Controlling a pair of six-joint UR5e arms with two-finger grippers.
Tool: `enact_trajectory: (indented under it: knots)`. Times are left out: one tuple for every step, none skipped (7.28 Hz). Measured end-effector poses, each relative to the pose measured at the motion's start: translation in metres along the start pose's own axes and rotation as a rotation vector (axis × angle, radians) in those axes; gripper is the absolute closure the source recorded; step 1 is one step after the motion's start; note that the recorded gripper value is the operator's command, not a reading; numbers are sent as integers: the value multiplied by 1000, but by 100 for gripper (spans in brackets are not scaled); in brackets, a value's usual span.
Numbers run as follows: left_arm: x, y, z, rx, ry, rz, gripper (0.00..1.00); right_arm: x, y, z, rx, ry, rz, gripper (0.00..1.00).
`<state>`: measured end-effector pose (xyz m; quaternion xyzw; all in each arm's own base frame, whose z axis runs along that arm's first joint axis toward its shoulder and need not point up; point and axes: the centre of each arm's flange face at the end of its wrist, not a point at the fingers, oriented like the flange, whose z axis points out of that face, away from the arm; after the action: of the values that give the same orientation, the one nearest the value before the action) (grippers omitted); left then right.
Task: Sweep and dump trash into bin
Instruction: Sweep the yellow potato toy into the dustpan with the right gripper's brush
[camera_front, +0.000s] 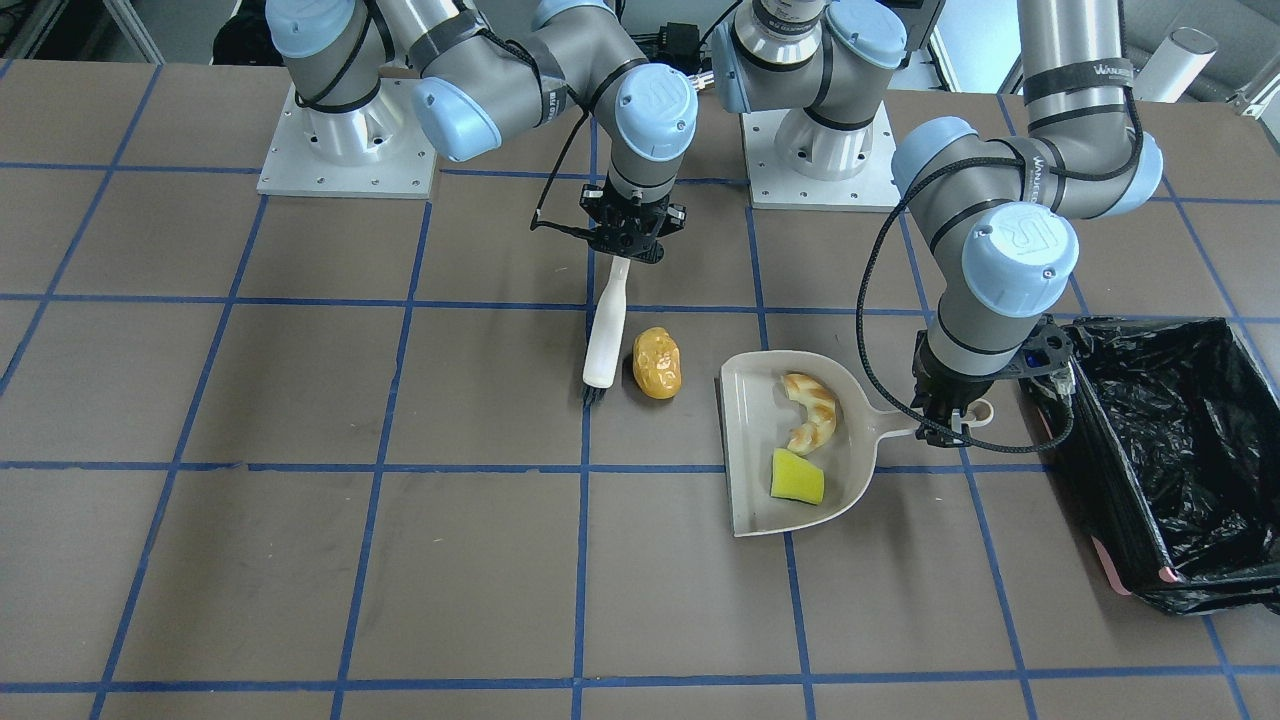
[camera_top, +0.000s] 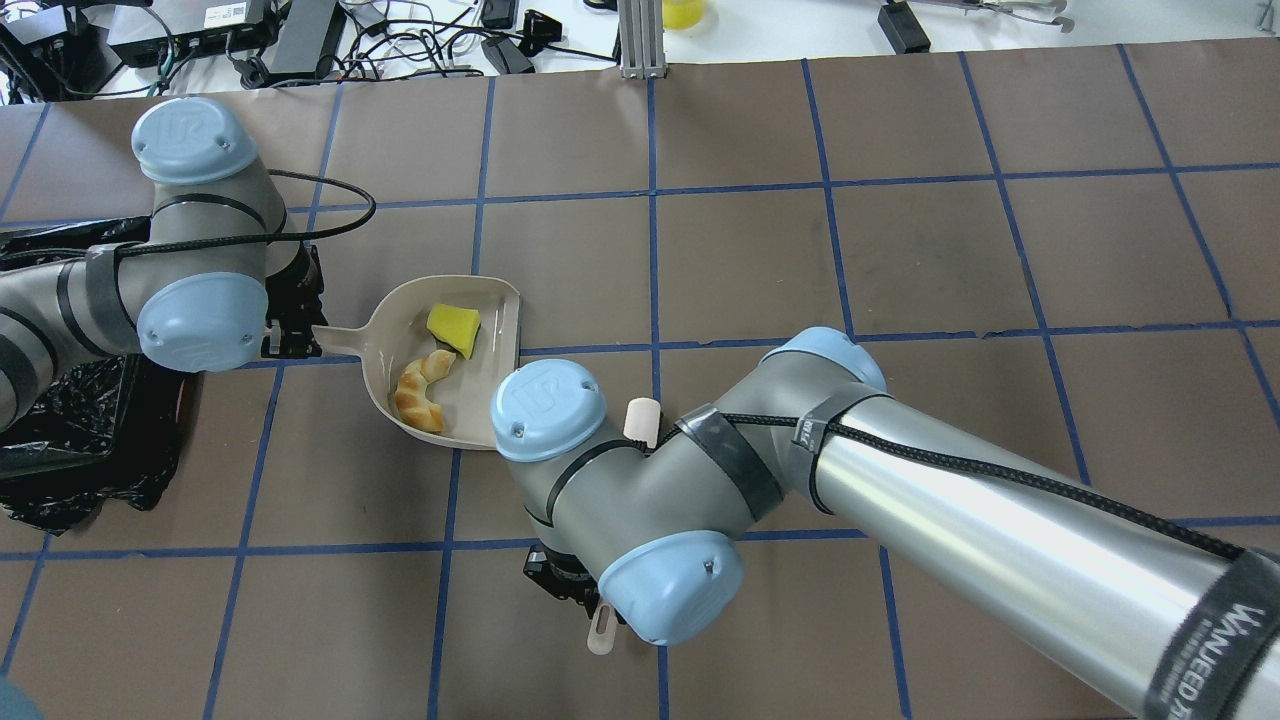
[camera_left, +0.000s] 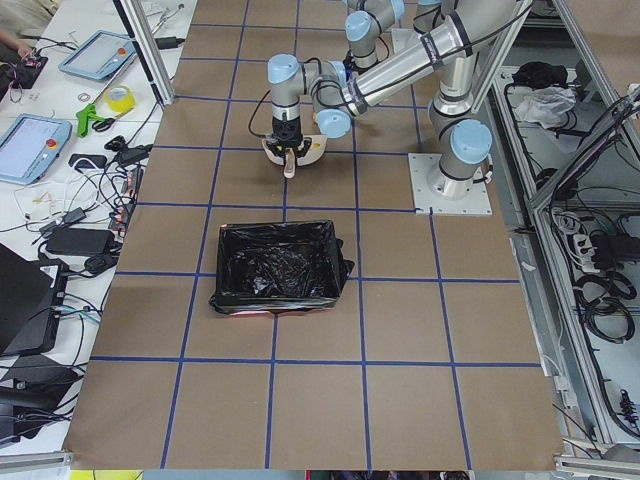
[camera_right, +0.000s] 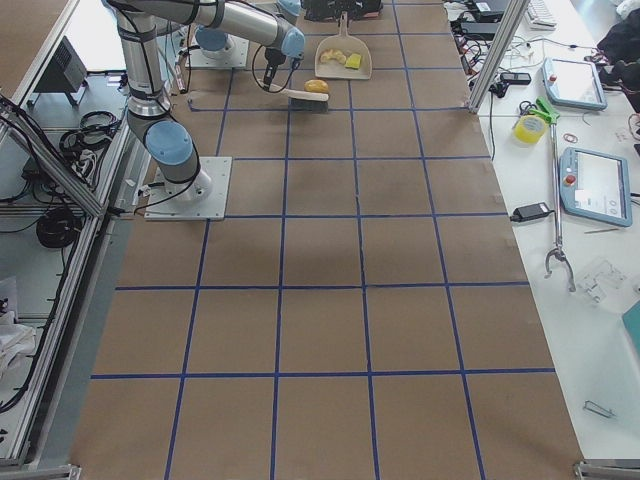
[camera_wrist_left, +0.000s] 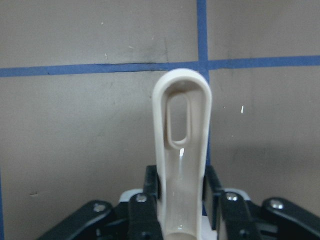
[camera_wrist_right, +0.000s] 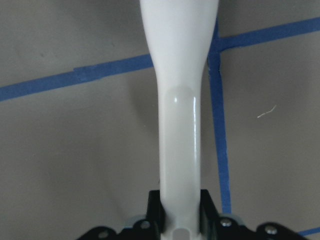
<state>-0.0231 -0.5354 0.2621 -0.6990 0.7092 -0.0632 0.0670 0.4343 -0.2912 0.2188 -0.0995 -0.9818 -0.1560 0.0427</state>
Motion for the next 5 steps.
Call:
enact_trajectory:
  knots:
    - [-2,2,5,2,15,-1,100,-8,-2,2,3,-1,12,100]
    - [-4,3,9,4,27,-1,100,-17,-5,1,6,-5,17,100]
    - [-5,4,9,6,34,1,100,-27,-9,1,7,-12,22,100]
    - [-4,3,8,8,40,2,100,-38,-14,-1,2,-23,33,100]
    - [-3,3,7,9,43,2,100,-48,-20,-2,-2,-34,44,100]
